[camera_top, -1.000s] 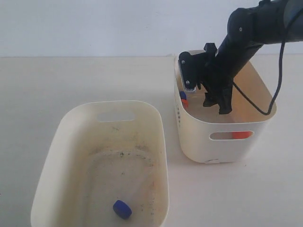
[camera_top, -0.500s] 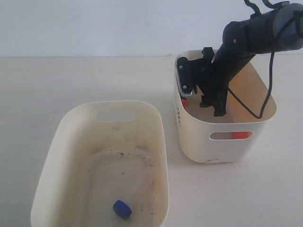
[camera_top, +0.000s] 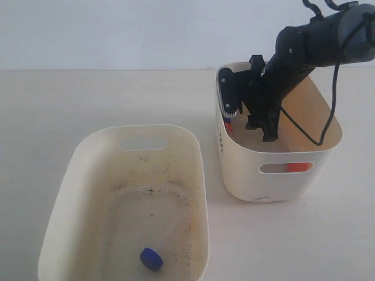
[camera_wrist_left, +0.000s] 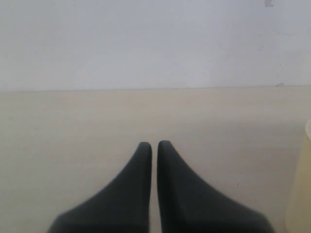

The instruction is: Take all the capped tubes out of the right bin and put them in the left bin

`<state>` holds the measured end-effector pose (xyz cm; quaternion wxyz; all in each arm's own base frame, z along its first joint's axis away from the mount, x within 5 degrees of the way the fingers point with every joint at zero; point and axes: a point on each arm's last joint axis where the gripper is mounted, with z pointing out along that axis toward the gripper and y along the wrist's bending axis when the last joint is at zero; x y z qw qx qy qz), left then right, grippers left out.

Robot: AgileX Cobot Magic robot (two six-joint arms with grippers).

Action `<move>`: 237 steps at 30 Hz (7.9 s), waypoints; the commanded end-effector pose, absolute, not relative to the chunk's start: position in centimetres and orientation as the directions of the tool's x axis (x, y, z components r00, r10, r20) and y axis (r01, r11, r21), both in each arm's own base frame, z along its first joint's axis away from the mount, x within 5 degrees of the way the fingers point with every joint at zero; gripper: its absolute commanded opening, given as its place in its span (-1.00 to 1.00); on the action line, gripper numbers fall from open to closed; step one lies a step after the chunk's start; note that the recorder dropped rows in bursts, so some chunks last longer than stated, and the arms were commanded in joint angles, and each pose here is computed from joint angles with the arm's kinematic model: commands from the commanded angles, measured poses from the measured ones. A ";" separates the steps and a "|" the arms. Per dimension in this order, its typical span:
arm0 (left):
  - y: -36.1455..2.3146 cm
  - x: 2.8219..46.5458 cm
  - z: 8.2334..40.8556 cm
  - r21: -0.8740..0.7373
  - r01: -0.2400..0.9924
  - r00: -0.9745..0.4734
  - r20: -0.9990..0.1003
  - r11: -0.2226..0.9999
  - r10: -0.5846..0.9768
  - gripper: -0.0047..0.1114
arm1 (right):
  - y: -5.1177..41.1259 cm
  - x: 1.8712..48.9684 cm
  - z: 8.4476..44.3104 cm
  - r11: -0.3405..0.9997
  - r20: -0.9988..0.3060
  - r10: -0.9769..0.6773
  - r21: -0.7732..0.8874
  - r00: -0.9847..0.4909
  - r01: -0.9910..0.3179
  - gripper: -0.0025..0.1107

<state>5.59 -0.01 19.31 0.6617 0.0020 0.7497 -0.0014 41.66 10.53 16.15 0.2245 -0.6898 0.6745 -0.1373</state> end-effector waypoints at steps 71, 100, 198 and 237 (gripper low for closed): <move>0.0 5.6 19.5 -0.015 0.004 -0.115 -0.993 1.000 -0.015 -0.84 | 9.8 41.0 16.9 0.102 -0.123 -0.991 -0.449 -0.052 -0.888 -0.96; 0.0 5.6 19.5 -0.015 0.004 -0.115 -0.993 1.000 -0.015 -0.84 | 11.6 29.1 35.1 0.509 -0.659 -0.648 -0.001 -0.382 -0.861 -0.96; 0.0 5.6 19.5 -0.015 0.004 -0.115 -0.993 1.000 -0.015 -0.84 | 12.3 35.6 30.5 0.851 -0.232 -0.516 -0.249 -0.825 -0.462 -0.32; 0.0 5.6 19.5 -0.015 0.004 -0.115 -0.993 1.000 -0.015 -0.84 | 11.4 36.8 21.6 0.334 -0.008 -0.942 -0.148 -0.336 -0.931 -0.31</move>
